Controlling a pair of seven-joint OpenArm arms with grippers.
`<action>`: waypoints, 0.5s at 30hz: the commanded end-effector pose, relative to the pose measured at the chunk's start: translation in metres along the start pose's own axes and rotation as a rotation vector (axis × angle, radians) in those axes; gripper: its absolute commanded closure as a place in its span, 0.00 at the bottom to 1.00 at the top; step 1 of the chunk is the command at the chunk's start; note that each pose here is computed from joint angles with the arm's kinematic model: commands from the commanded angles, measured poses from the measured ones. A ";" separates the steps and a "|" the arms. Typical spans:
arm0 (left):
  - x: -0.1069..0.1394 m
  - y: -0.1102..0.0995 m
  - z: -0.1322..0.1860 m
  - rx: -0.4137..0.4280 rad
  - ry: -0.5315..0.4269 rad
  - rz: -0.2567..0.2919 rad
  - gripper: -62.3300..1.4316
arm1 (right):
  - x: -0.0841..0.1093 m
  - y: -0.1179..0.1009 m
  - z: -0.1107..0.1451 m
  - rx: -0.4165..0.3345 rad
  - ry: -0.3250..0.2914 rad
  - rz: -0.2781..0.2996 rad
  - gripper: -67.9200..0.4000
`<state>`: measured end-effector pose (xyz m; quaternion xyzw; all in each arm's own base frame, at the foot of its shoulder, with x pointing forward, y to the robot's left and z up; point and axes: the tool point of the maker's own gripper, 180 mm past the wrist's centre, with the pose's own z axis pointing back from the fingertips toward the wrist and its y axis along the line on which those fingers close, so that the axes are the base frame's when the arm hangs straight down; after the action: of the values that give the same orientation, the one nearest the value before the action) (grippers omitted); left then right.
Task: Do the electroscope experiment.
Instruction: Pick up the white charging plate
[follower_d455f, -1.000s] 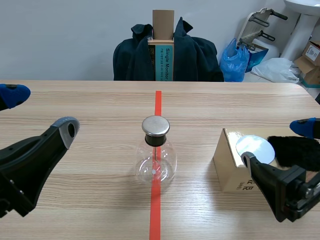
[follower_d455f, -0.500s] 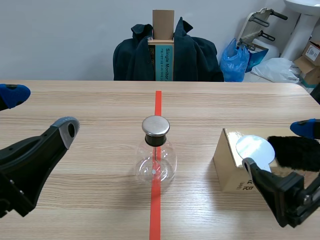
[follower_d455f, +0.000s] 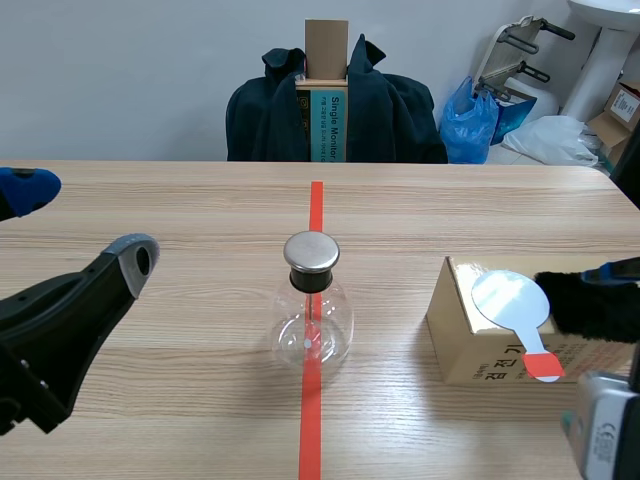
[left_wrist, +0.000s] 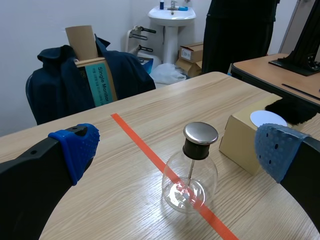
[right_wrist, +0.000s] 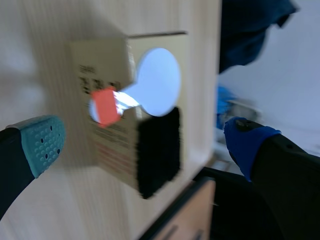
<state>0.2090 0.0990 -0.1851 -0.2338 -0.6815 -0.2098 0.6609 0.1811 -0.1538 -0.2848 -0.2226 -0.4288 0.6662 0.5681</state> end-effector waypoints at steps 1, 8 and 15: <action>0.009 -0.003 -0.002 -0.012 -0.033 -0.002 0.00 | -0.013 -0.010 0.000 -0.067 0.035 0.053 0.00; 0.009 -0.003 -0.002 -0.012 -0.033 -0.002 0.00 | -0.035 0.024 -0.003 -0.105 0.017 0.299 0.00; 0.009 -0.003 -0.002 -0.012 -0.033 -0.002 0.00 | -0.033 0.030 -0.027 -0.233 0.016 0.321 0.00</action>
<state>0.2091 0.0991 -0.1852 -0.2335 -0.6816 -0.2099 0.6610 0.1735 -0.1787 -0.3515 -0.3292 -0.4353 0.7093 0.4462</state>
